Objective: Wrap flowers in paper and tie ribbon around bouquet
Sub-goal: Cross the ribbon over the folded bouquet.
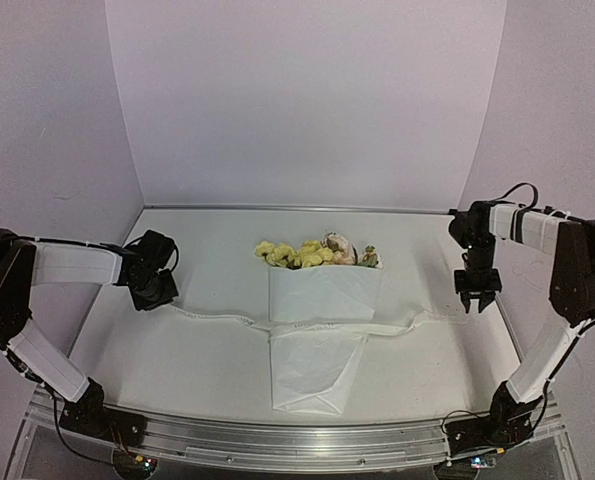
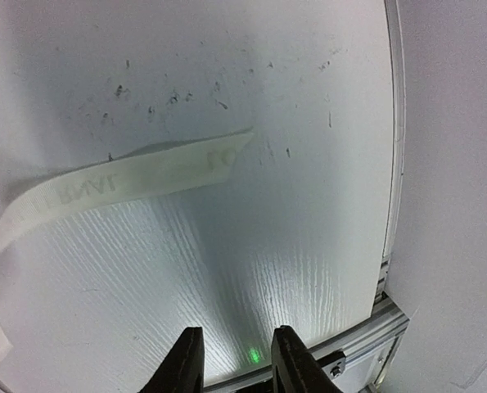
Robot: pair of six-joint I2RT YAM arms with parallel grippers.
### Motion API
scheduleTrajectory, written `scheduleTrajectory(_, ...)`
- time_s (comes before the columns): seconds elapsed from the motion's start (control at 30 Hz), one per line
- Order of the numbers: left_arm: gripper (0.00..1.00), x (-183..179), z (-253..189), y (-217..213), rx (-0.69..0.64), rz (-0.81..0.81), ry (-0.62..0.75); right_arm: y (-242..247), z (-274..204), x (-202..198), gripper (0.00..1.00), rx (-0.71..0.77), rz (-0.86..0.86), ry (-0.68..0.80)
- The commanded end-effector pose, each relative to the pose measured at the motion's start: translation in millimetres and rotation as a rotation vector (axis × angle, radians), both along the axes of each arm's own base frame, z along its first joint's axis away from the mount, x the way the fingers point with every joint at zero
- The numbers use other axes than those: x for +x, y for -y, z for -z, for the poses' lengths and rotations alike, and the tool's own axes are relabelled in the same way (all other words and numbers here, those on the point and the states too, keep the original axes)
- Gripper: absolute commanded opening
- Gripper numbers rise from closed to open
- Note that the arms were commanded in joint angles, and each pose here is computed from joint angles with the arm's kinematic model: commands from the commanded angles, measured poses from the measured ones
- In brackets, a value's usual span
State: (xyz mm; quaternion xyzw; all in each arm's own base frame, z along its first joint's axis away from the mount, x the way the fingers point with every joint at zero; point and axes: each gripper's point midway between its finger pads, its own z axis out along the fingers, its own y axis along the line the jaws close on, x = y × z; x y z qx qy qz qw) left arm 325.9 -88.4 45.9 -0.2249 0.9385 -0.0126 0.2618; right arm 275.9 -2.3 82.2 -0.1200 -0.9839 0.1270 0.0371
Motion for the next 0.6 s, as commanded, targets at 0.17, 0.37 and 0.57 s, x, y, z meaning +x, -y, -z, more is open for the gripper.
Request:
scheduleTrajectory(0.17,0.80,7,-57,-5,-0.014,0.021,0.139,-49,-19,-14,0.44,0.233,0.121,0.087)
scheduleTrajectory(0.37,0.88,12,-95,29,-0.117,0.230,0.245,-93,-12,-22,0.56,0.300,0.102,0.187)
scheduleTrajectory(0.57,0.89,9,-117,77,-0.152,0.432,0.331,-133,7,-7,0.68,0.313,0.111,0.326)
